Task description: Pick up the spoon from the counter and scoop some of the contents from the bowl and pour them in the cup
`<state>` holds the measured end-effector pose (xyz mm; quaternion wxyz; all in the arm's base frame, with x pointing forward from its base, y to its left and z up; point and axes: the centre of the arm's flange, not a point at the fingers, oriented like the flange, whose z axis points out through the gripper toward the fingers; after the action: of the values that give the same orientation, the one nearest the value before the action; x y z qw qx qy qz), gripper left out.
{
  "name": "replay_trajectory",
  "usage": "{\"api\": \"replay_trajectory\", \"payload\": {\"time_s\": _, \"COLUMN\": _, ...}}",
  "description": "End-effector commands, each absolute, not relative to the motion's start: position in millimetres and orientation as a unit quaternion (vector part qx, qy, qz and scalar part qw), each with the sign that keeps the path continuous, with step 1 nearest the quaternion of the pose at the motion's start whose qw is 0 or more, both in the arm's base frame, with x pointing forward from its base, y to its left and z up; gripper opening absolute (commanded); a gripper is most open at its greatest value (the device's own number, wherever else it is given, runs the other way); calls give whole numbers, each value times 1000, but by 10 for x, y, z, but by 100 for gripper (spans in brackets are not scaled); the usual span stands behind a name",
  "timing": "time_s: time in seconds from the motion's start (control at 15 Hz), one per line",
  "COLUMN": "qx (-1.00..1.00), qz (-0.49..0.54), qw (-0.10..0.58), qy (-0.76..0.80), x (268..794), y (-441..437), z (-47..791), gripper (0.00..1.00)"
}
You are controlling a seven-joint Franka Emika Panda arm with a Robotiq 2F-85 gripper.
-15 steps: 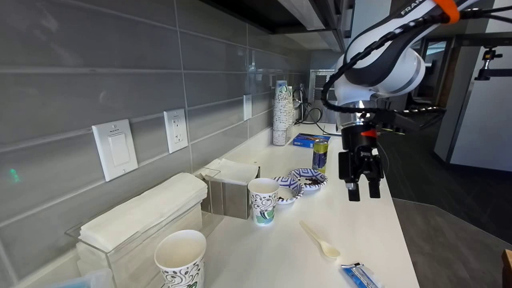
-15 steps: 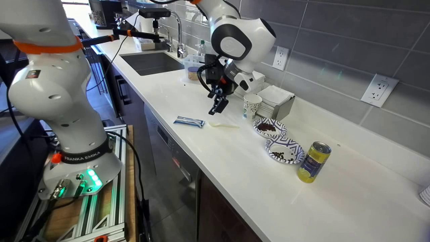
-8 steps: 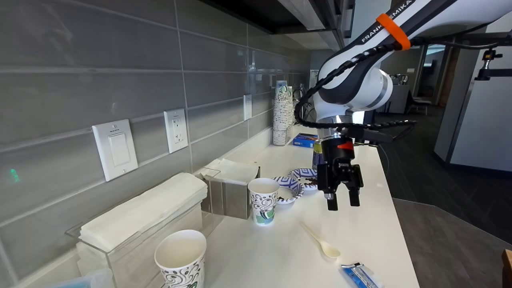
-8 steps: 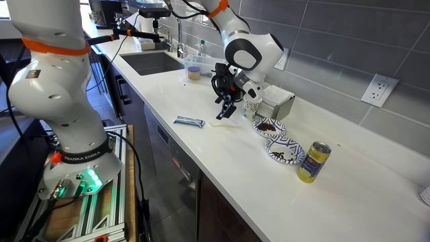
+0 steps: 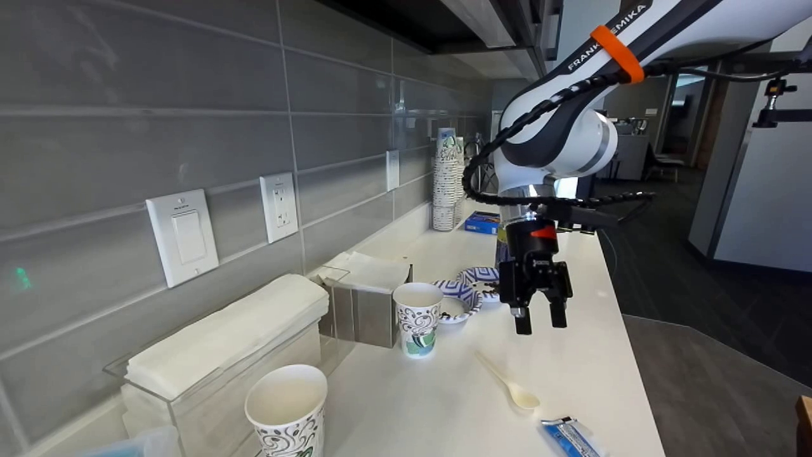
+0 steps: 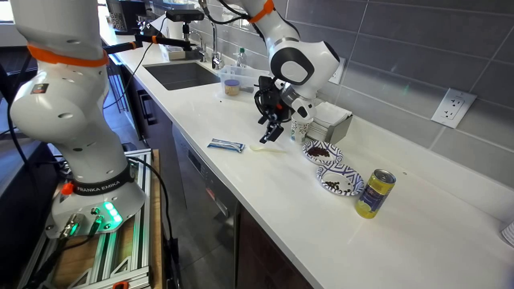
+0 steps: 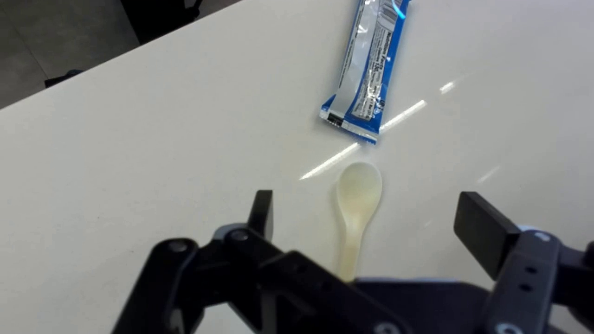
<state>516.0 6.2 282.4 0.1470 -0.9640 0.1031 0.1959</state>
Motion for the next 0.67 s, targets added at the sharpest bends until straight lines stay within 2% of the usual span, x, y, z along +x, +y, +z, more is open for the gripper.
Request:
{"api": "replay_trajectory", "payload": {"time_s": 0.0, "qx": -963, "qz": 204, "qw": 119, "qy": 126, "x": 5332, "y": 44, "z": 2714, "gripper": 100}}
{"api": "replay_trajectory", "payload": {"time_s": 0.6, "qx": -950, "qz": 239, "qw": 102, "qy": 173, "x": 5618, "y": 204, "z": 2202, "gripper": 100}}
